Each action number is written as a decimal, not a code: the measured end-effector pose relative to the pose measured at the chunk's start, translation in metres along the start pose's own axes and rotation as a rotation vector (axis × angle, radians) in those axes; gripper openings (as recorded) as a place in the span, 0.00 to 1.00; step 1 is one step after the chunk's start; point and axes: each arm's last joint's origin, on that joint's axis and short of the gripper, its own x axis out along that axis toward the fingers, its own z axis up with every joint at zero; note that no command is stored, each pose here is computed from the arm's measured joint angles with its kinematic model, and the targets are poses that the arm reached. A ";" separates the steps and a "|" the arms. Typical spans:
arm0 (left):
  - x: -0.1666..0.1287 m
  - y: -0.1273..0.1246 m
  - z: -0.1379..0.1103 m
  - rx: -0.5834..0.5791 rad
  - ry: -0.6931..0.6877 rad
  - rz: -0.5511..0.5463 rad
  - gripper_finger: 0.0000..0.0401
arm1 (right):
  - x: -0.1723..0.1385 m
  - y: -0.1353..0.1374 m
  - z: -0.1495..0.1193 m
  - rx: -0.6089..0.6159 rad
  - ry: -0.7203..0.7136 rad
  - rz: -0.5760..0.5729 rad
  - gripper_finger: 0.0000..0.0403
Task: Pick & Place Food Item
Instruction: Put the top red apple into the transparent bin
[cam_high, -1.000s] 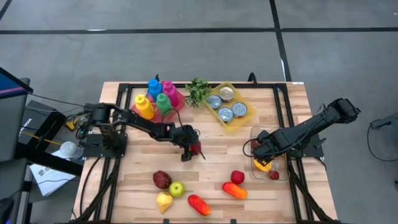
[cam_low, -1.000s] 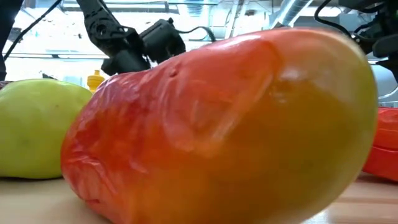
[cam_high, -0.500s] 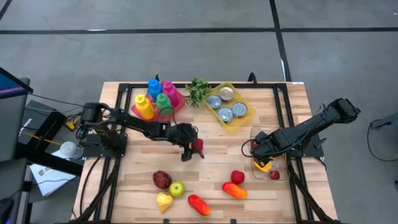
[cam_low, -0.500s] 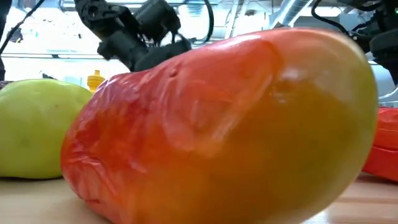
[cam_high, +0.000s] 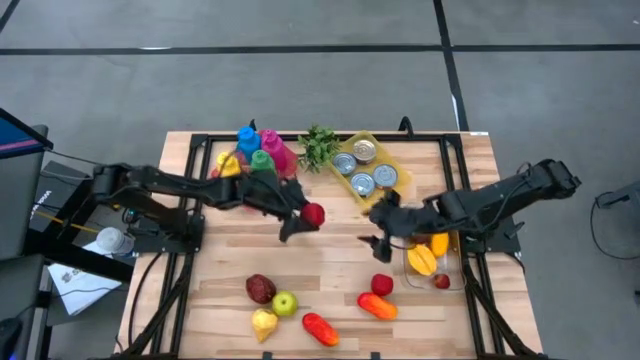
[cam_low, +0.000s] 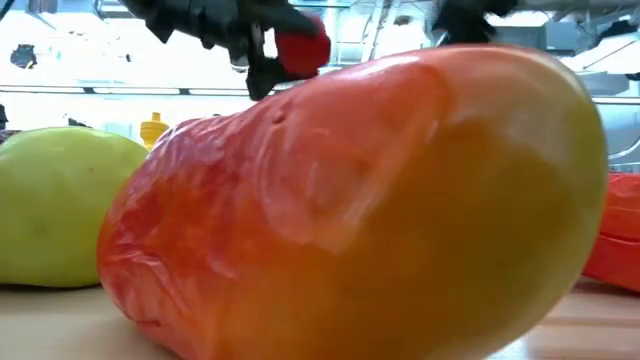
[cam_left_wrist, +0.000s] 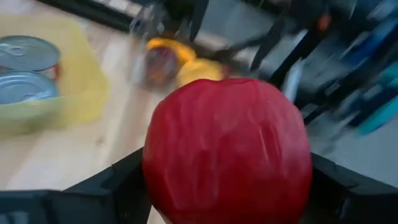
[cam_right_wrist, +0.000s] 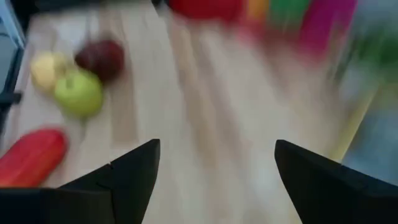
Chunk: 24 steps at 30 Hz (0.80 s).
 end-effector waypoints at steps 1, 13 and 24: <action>-0.005 0.002 0.006 -0.052 -0.021 -0.037 0.70 | -0.003 0.001 0.011 -0.080 -0.067 -0.004 0.77; -0.036 -0.011 0.047 -0.338 -0.236 -0.390 0.72 | -0.021 -0.016 0.080 -0.458 -0.417 -0.104 0.77; -0.036 -0.010 0.048 -0.365 -0.238 -0.382 0.72 | -0.008 -0.002 0.110 -0.419 -0.470 -0.015 0.80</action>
